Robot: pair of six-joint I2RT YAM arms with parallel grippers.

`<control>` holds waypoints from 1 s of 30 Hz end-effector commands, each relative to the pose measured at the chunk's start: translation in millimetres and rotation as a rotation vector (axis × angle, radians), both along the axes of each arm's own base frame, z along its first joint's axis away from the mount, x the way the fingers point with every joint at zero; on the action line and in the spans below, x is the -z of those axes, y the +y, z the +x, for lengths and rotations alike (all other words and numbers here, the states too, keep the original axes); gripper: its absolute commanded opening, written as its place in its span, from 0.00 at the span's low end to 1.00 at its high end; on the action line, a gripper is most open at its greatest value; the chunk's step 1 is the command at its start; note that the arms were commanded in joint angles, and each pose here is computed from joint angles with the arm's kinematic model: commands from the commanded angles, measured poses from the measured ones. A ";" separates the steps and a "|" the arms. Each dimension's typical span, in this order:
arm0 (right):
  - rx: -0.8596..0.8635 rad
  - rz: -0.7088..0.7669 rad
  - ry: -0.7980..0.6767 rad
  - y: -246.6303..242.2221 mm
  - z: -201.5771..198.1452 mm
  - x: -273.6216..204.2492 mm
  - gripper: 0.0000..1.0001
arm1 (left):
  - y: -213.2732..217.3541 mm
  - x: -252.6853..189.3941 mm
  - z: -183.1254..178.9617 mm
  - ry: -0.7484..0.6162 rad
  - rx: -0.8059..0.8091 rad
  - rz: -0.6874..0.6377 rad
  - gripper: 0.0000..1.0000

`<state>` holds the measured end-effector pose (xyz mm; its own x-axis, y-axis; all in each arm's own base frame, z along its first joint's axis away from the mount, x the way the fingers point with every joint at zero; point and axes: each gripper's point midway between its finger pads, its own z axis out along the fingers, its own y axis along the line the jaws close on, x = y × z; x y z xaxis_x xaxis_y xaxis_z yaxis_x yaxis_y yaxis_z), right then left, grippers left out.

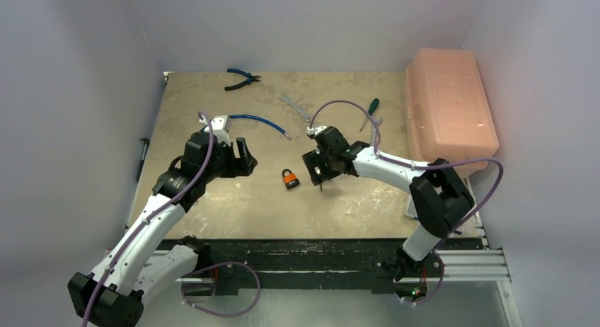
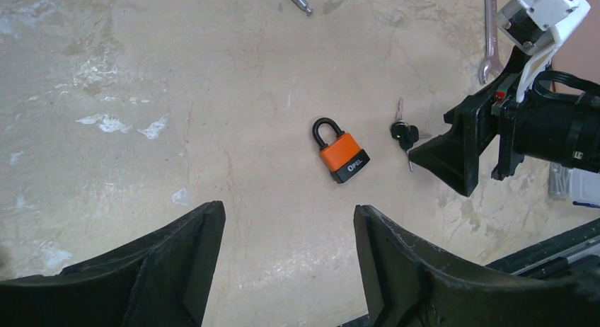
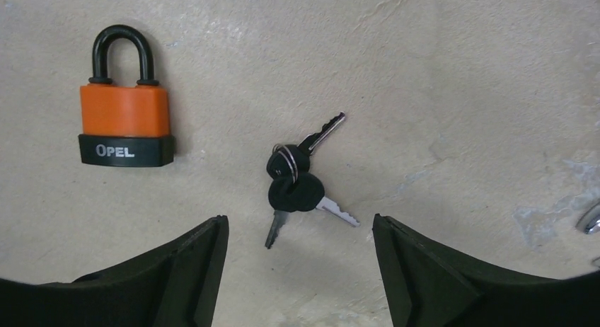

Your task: Unlock with the key

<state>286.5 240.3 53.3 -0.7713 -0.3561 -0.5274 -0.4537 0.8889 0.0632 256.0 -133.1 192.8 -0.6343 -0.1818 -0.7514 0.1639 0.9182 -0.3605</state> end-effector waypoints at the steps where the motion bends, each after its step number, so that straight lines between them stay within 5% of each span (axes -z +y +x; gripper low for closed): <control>1: -0.037 -0.027 -0.086 4.7 23.2 -13.6 0.79 | 6.6 1.2 -2.4 -0.023 0.003 0.040 0.71; 12: -0.089 -0.062 -0.034 10.8 24.5 15.0 0.58 | 10.9 4.2 1.4 -0.023 -0.016 0.065 0.71; 20: -0.083 -0.072 -0.021 10.6 24.8 22.4 0.14 | 10.9 6.5 1.9 -0.015 -0.017 0.070 0.71; 24: -0.074 -0.062 -0.027 10.3 24.1 16.7 0.00 | 10.9 6.1 2.0 -0.017 -0.018 0.069 0.71; 30: -0.026 0.015 -0.023 15.7 18.5 -3.4 0.00 | 10.9 7.0 1.2 -0.012 -0.020 0.066 0.71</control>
